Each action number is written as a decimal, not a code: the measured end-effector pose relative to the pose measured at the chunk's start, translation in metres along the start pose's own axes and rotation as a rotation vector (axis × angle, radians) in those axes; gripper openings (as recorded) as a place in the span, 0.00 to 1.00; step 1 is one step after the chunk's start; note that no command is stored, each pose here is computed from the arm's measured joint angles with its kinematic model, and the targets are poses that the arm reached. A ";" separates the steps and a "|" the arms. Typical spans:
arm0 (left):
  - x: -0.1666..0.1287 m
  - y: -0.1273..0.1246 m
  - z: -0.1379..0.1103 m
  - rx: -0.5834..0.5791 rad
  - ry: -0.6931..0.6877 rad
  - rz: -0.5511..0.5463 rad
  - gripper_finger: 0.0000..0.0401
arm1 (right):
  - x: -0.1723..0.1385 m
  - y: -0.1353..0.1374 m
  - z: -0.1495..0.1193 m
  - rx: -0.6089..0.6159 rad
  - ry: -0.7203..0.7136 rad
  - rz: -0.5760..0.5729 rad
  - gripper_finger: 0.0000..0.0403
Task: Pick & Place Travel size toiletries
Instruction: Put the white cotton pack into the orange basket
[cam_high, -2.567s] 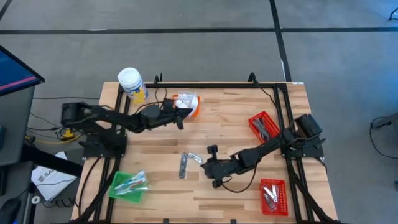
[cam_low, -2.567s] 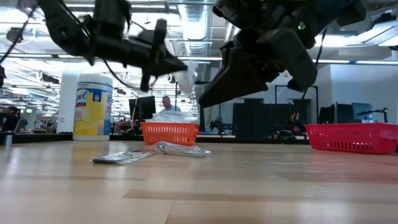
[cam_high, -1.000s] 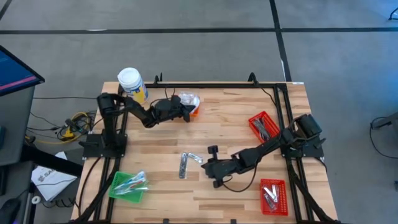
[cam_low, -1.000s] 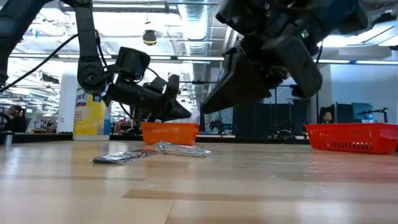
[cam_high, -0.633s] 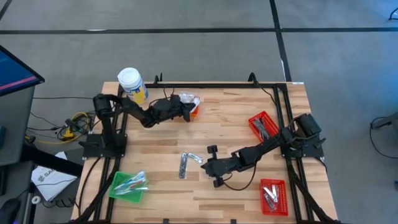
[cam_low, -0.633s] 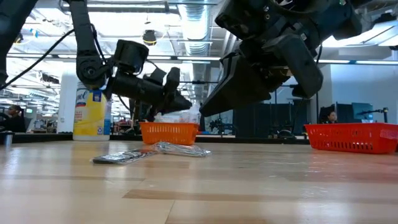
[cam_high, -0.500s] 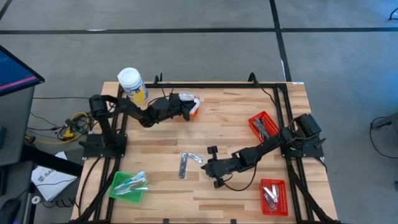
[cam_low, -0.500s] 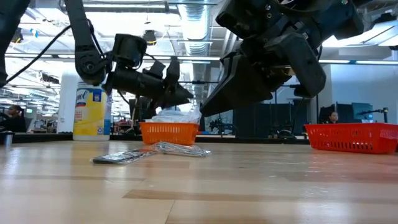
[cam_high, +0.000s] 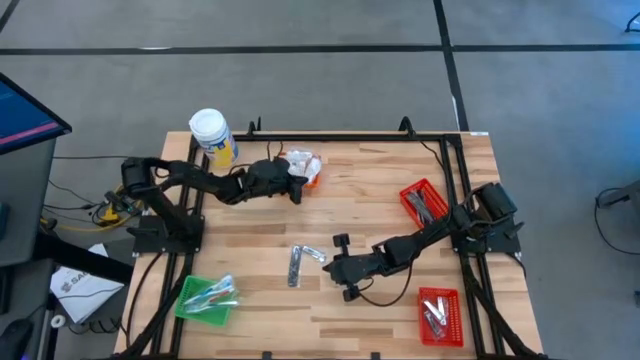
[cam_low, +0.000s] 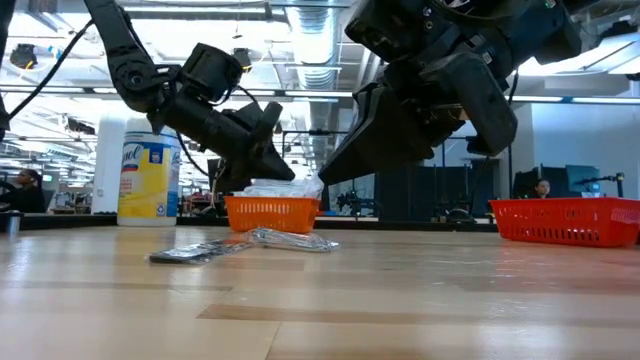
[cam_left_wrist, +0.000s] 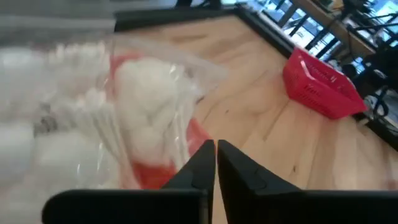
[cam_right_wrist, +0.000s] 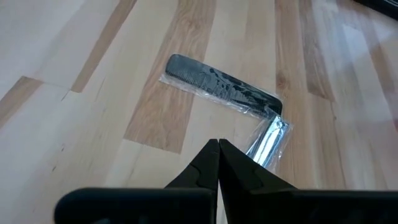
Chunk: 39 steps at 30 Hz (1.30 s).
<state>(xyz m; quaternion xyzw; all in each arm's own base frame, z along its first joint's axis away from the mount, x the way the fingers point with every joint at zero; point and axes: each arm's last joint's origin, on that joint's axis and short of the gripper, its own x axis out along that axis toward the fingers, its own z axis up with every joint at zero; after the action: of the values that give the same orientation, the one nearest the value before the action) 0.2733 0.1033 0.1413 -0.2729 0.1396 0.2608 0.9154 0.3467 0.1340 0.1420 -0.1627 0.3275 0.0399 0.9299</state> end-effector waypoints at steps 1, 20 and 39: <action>-0.001 -0.002 0.001 0.014 -0.007 -0.007 0.03 | 0.000 0.000 0.000 0.001 -0.001 0.000 0.00; 0.017 -0.030 0.054 0.286 0.210 0.182 0.00 | 0.000 -0.001 0.000 0.003 -0.001 -0.002 0.00; 0.061 0.003 0.028 0.291 0.406 0.238 0.00 | 0.000 -0.001 0.000 0.003 0.002 -0.003 0.00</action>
<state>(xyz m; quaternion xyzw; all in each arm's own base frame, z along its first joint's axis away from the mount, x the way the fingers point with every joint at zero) 0.3250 0.1457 0.1385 -0.1671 0.3874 0.2839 0.8610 0.3471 0.1325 0.1420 -0.1619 0.3284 0.0380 0.9298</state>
